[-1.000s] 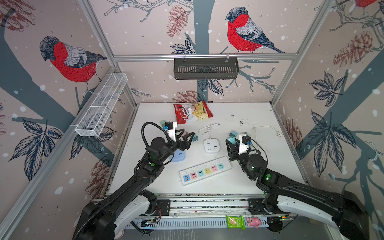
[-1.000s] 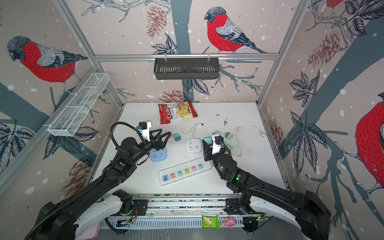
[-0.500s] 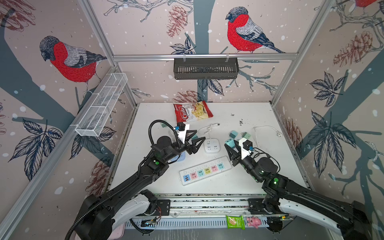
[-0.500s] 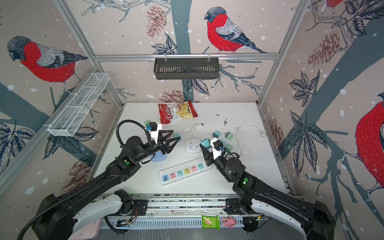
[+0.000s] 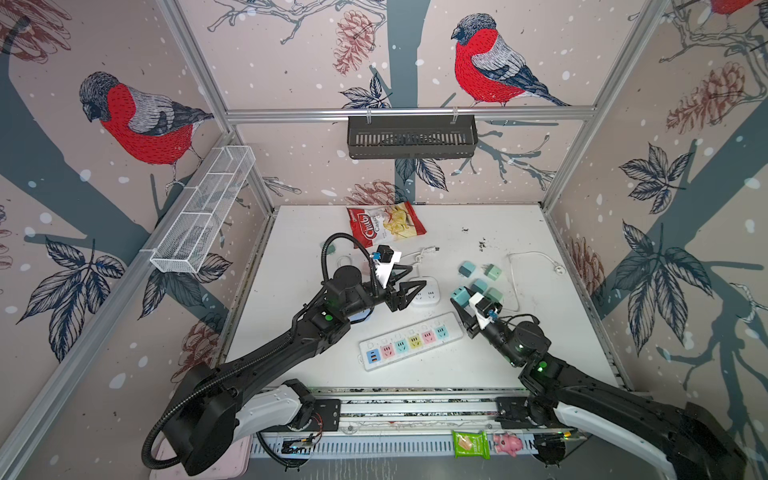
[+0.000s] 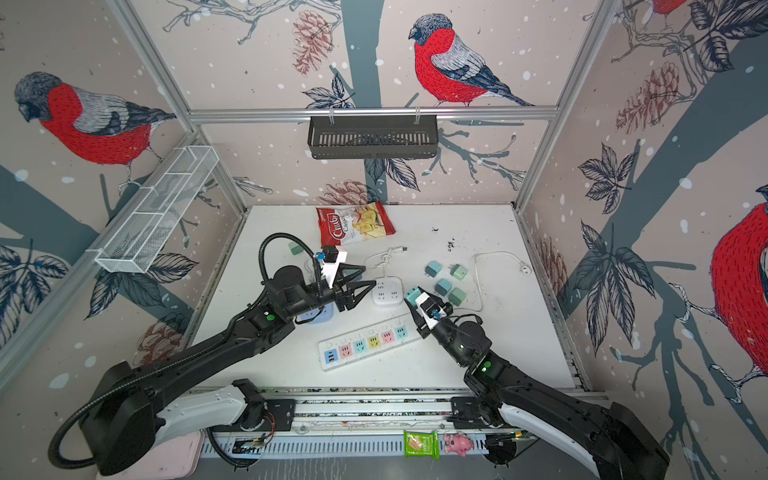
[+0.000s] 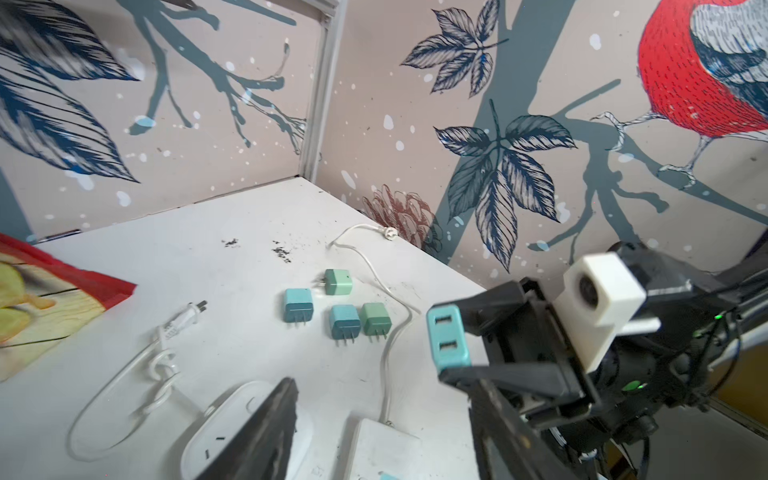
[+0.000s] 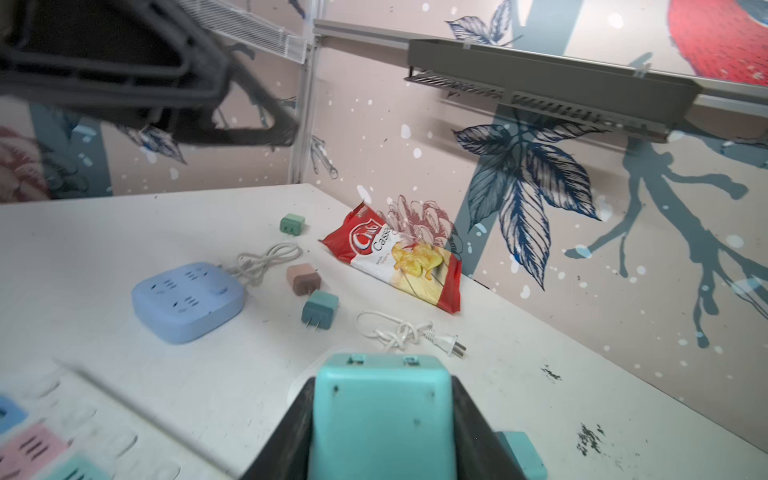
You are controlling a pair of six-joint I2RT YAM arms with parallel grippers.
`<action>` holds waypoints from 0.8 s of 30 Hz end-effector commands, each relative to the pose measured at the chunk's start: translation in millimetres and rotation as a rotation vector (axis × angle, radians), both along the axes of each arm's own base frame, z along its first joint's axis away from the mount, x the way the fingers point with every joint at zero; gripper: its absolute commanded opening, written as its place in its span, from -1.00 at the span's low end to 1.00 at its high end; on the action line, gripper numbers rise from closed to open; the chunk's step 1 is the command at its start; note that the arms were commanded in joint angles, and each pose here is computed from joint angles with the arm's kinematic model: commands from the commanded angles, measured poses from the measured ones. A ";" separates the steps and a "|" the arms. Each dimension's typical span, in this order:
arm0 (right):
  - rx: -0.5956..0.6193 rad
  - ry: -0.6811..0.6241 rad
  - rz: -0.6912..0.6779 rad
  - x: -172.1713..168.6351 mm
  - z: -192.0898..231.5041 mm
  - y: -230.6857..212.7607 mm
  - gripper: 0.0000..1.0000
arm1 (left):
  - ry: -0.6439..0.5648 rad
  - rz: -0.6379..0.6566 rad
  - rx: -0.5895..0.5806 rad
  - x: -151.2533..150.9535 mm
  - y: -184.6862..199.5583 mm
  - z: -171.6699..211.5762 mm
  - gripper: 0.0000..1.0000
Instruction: Insert the plug
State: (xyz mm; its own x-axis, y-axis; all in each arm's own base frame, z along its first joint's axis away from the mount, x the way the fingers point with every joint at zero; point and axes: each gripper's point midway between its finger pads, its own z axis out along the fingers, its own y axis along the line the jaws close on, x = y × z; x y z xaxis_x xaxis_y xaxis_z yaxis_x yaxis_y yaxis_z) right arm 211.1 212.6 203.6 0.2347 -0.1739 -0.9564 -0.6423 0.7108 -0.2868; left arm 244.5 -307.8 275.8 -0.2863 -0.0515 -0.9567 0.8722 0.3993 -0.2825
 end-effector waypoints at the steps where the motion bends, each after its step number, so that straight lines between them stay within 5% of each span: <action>1: 0.096 -0.209 0.080 -22.7 44.3 4.3 -0.99 | -0.020 -0.088 0.025 -12.4 -14.9 0.7 0.30; 24: 0.068 -0.262 0.051 -31.9 41.6 8.1 -0.98 | 0.063 -0.303 0.198 -37.7 -79.9 -45.7 0.39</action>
